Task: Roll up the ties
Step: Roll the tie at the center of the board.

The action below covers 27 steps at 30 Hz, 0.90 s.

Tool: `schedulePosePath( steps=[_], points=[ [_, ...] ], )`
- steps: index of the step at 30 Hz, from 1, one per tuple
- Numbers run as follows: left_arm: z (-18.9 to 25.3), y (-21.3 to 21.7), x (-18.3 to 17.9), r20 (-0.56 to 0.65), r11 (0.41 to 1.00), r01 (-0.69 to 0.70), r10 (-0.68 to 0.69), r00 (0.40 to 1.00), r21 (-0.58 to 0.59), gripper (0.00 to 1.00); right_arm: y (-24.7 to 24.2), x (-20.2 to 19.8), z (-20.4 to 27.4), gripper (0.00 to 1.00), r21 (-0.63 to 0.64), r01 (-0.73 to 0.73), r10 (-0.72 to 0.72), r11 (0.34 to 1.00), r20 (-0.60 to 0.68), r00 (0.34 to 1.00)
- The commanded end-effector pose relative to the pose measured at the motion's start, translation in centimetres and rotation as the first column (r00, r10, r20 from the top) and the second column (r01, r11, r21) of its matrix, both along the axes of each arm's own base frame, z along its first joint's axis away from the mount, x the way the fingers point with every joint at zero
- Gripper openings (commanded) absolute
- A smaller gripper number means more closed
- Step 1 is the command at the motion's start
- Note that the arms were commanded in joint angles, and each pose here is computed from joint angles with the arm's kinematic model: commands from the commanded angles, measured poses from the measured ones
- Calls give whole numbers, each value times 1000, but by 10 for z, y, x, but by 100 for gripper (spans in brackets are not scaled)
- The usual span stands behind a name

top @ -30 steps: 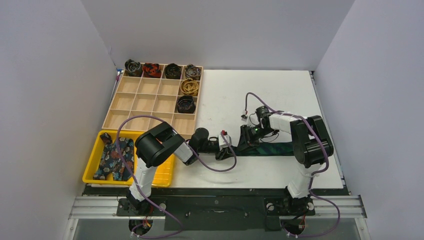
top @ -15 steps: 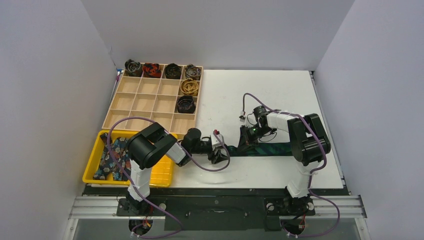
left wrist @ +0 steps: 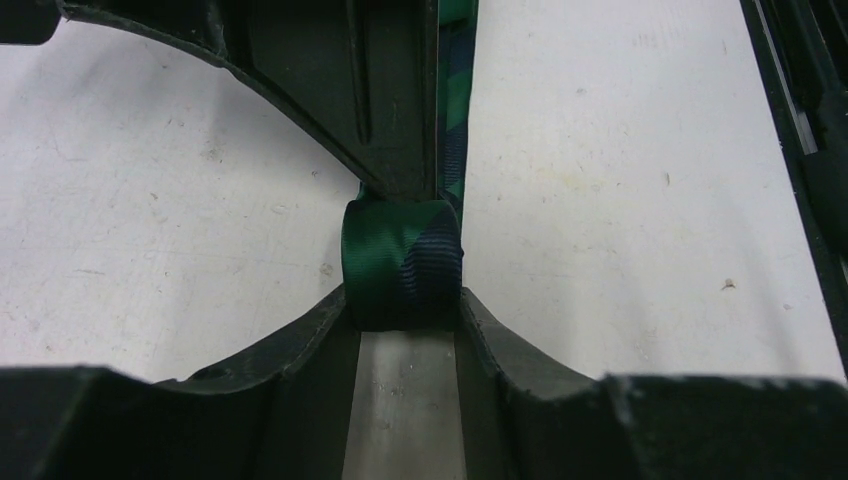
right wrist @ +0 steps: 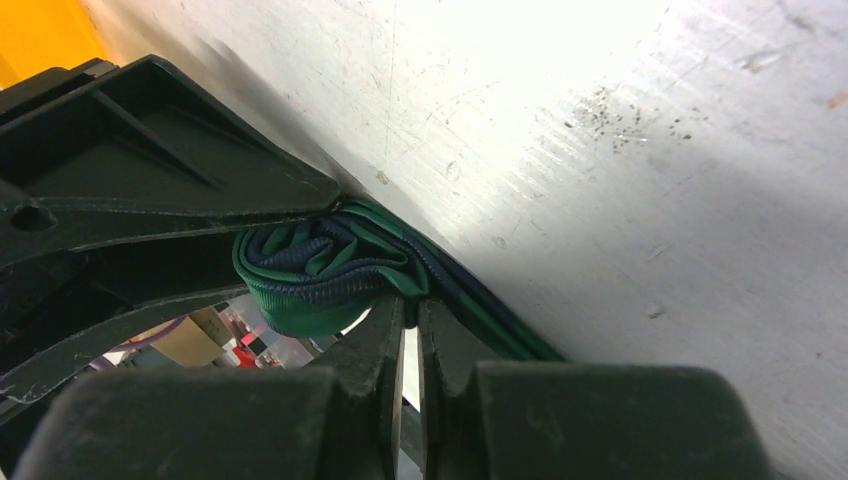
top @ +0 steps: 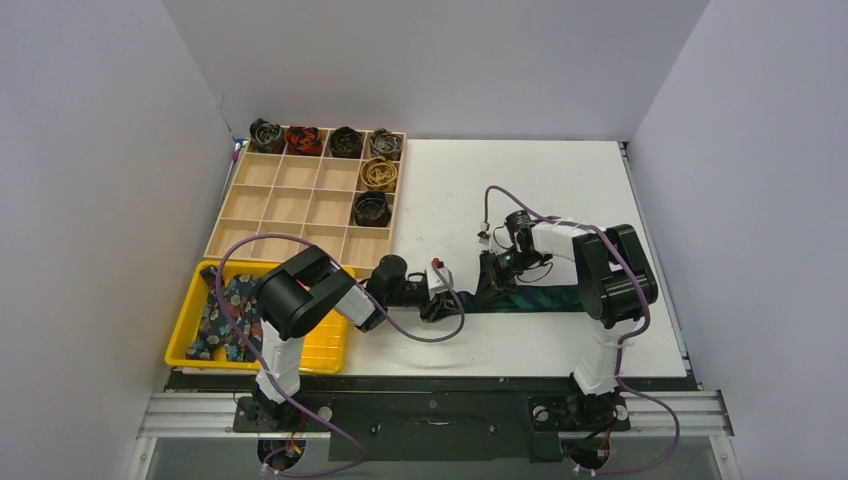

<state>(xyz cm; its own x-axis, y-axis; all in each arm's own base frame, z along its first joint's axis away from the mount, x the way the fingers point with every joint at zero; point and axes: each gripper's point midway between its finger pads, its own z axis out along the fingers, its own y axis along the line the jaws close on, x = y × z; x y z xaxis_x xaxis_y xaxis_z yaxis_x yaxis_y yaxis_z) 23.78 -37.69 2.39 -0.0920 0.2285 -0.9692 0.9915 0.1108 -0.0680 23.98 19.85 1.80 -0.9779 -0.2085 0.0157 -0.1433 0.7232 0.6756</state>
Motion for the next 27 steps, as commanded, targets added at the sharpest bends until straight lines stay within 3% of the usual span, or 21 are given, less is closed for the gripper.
schedulePosePath(
  steps=[1, 7, 12, 22, 27],
  points=[
    [40, -20, -4, 54, 994, 63, -59, 997, -90, 32, -31, 1, -44, 0, -215, -57, 68, 975, 46, 997],
    [52, -39, -4, 54, 990, 69, -63, 997, -121, 33, -23, -1, -45, 0, -203, -80, 93, 976, 57, 994],
    [32, -50, 5, 38, 993, 65, -61, 997, -99, 36, -13, 2, -44, 0, -185, -86, 101, 979, 76, 992],
    [-51, -23, -6, -26, 992, 83, -80, 996, 96, 33, -7, 4, -42, 0, -163, -97, 113, 982, 89, 990],
    [-86, -4, -2, -40, 963, 54, -45, 998, 265, 28, 4, 9, -24, 0, -91, -105, 116, 990, 129, 985]
  ],
)
